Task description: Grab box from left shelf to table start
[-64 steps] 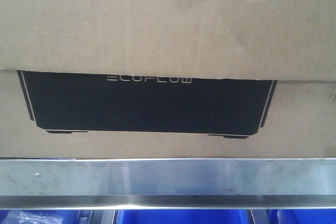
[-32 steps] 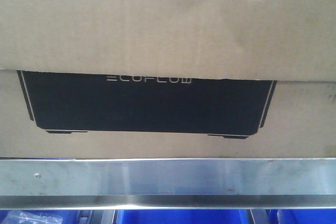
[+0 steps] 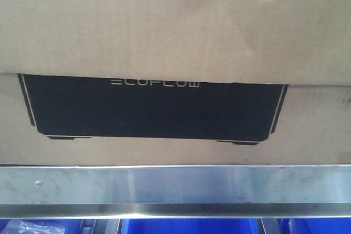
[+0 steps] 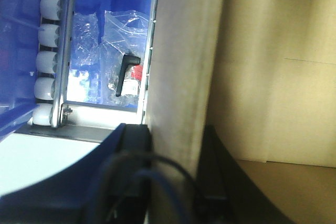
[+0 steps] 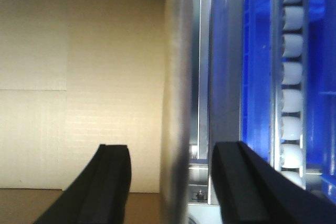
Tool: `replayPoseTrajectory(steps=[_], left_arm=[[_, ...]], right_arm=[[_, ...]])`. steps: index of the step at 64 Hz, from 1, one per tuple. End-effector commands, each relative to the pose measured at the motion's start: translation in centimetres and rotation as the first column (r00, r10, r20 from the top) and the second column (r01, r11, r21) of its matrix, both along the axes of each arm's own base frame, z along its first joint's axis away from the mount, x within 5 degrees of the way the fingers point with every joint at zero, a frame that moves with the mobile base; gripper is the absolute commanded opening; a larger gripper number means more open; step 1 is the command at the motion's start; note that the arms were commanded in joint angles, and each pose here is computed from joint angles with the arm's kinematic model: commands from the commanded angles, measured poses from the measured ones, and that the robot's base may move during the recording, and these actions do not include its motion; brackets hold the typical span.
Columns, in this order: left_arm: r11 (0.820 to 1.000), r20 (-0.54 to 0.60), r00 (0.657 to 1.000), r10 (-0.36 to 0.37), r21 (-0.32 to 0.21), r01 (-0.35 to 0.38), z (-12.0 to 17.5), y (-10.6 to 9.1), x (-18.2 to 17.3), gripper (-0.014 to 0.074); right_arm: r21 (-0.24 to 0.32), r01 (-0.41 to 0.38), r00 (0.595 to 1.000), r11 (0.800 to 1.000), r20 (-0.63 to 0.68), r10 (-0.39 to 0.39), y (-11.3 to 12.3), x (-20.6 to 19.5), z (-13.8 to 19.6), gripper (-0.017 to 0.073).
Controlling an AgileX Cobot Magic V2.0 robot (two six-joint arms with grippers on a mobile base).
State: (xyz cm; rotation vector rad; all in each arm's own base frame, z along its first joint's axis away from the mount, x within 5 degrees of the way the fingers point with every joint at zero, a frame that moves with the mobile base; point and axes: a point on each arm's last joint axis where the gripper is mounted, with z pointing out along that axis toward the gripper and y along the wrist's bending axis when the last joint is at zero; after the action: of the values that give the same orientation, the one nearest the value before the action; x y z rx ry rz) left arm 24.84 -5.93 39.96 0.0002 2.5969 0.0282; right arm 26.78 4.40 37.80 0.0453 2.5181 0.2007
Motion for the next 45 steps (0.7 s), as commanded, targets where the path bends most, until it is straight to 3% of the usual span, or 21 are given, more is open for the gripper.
replayPoseTrajectory(steps=[1, 45], left_arm=[[1.000, 0.055, 0.998, 0.017, -0.014, -0.017, 1.5, 0.4, -0.8, -0.0014], [1.000, 0.055, 0.998, 0.017, -0.014, -0.017, 1.5, 0.4, -0.8, -0.0014]], right_arm=[[0.014, 0.000, 0.996, 1.000, 0.091, -0.001, -0.2, -0.2, 1.3, 0.0458], [0.031, 0.000, 0.998, 1.000, 0.057, -0.002, 0.0, -0.1, -0.2, 0.0443]])
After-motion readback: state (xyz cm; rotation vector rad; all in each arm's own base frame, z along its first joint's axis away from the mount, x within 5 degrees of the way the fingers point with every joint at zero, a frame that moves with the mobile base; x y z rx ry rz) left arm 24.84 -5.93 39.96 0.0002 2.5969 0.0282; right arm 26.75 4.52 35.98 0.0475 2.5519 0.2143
